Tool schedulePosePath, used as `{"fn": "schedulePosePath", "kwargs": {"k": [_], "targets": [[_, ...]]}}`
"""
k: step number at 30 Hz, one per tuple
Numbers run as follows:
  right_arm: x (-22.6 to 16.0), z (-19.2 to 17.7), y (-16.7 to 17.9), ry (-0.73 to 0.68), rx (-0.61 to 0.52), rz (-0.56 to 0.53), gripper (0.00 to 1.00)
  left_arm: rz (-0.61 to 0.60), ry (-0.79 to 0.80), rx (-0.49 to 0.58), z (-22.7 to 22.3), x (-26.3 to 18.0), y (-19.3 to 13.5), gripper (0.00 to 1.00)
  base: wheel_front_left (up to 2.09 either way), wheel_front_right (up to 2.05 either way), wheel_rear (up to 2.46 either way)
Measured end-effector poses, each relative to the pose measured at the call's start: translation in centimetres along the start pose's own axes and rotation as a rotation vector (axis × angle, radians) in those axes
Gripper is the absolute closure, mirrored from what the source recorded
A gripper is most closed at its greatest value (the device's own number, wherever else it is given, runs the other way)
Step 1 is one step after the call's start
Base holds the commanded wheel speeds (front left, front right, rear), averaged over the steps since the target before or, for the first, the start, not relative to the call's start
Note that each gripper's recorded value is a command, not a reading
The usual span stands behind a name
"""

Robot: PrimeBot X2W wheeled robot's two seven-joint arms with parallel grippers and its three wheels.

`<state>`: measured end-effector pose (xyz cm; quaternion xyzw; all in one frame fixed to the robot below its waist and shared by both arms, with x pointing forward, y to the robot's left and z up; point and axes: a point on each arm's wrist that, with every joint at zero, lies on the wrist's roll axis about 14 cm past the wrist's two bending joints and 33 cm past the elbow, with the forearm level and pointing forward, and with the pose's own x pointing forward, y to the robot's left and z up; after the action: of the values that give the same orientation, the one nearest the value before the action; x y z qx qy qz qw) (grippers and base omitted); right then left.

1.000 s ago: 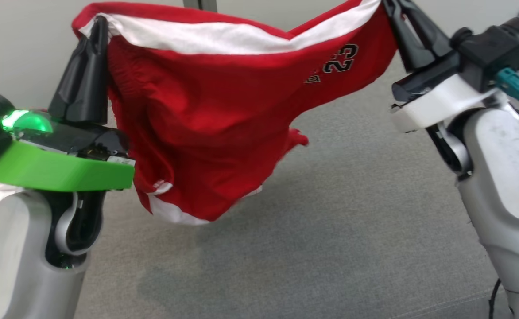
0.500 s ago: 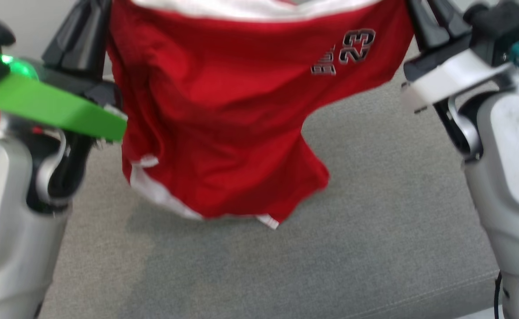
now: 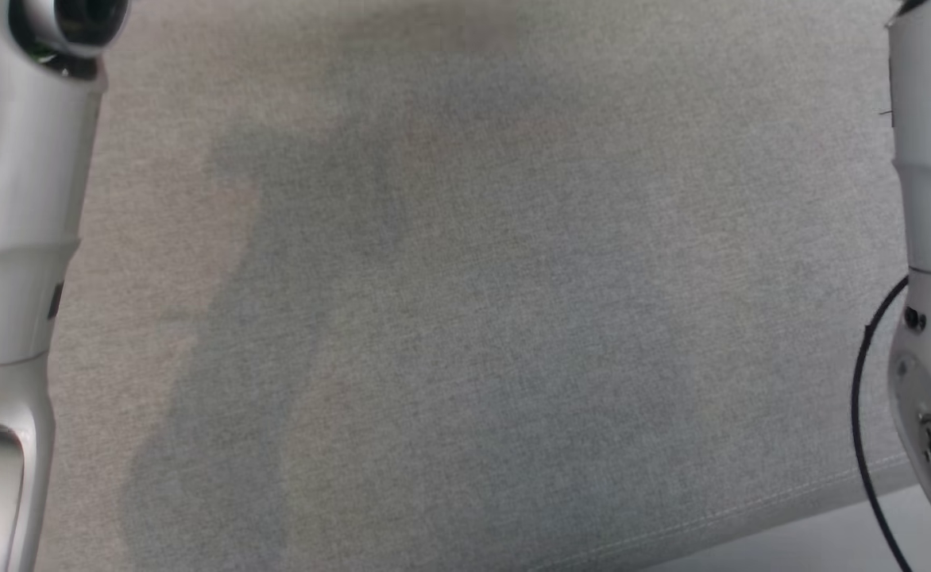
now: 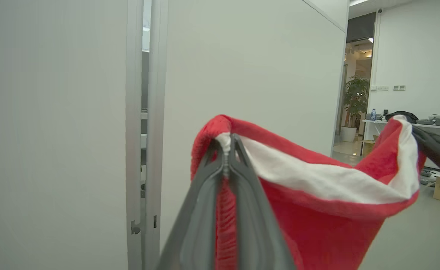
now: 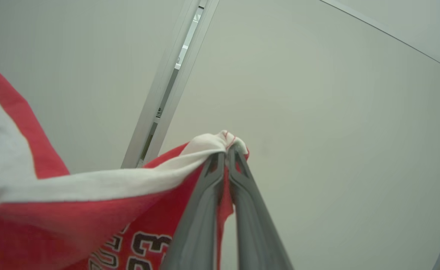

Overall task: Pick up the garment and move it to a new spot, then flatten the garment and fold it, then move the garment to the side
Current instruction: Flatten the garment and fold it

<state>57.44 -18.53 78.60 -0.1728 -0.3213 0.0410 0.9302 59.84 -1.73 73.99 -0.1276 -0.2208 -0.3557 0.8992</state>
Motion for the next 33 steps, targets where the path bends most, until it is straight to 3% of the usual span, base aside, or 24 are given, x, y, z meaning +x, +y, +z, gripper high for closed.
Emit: {"fn": "schedulePosePath", "kwargs": {"k": [4, 8, 13, 20, 26, 33], "targets": [[-0.7, -3.7, 2.1, 0.054, -0.004, 0.036, 1.0, -0.011, 0.047, -0.053, -4.5, -0.2, 0.2, 1.0, 0.0, 0.0, 0.0], [-4.7, -9.0, 4.1, 0.177, 0.003, 0.067, 1.0, -0.013, 0.131, -0.127, -10.2, -2.7, 0.2, 1.0, 0.0, 0.0, 0.0], [-9.7, -11.6, 6.6, 0.256, 0.066, 0.098, 1.0, 0.015, 0.233, -0.201, -15.6, -7.4, 0.6, 1.0, 0.0, 0.0, 0.0], [-14.9, -11.4, 6.9, 0.306, 0.105, 0.067, 1.0, 0.027, 0.333, -0.304, -18.2, -13.9, -2.1, 1.0, 0.0, 0.0, 0.0], [-19.6, -10.4, 6.3, 0.364, 0.123, 0.022, 1.0, 0.077, 0.309, -0.386, -16.5, -17.7, -4.8, 1.0, 0.0, 0.0, 0.0], [-24.0, -6.9, 5.1, 0.382, 0.13, -0.034, 1.0, 0.1, 0.289, -0.405, -13.6, -21.1, -8.3, 1.0, 0.0, 0.0, 0.0]]}}
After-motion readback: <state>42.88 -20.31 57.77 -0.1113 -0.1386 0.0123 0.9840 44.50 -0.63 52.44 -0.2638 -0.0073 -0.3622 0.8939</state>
